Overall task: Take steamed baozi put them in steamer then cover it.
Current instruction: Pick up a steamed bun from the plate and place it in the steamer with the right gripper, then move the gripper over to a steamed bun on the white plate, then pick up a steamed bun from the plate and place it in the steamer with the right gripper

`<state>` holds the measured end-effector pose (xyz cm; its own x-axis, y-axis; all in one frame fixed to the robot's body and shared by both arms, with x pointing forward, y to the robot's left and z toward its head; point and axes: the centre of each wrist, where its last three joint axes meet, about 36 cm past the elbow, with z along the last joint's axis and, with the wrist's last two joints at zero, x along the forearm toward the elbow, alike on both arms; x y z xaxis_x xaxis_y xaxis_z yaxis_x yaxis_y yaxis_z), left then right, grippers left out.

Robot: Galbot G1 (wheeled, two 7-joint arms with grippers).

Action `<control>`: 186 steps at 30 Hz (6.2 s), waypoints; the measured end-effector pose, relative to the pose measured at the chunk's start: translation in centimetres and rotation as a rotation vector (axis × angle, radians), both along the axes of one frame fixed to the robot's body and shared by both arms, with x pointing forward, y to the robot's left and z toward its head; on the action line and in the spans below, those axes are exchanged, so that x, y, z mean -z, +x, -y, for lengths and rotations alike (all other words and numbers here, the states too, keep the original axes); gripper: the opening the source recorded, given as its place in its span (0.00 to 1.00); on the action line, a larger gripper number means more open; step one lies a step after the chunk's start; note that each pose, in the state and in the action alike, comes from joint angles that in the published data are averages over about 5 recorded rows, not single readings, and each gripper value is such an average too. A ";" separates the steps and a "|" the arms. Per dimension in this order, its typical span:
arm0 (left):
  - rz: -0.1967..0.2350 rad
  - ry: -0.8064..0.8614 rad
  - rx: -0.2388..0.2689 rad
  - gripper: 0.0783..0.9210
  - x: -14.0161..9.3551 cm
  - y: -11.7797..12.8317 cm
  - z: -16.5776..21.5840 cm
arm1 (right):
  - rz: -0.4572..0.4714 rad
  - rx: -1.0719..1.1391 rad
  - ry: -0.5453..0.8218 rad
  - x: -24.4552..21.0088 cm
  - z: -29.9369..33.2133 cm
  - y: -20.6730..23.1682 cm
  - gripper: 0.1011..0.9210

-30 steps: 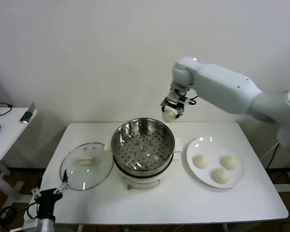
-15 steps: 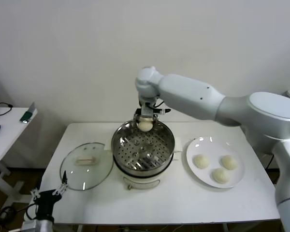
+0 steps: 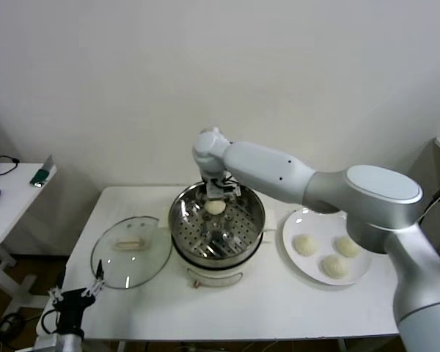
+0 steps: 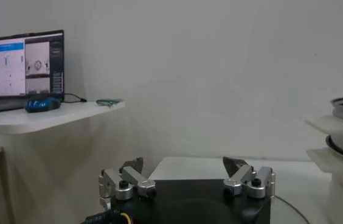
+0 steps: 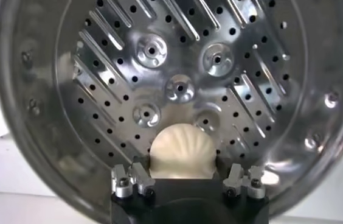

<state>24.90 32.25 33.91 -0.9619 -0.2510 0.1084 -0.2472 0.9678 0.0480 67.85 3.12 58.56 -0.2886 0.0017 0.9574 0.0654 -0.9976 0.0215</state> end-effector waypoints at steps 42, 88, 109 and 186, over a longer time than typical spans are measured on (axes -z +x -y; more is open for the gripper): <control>0.017 0.037 0.043 0.88 -1.0 0.0 1.0 | -0.158 1.013 0.465 -8.5 25.6 -0.2 0.88; -0.037 0.060 0.015 0.88 0.4 -1.8 0.1 | -0.265 1.553 0.359 13.7 36.3 -0.4 0.87; -0.036 0.007 -0.001 0.88 0.1 -2.0 0.0 | -0.257 1.572 0.399 10.7 36.1 1.1 0.71; -0.019 0.033 0.070 0.88 -1.7 -1.6 0.1 | -0.434 1.301 0.492 -1.5 4.6 -1.8 0.88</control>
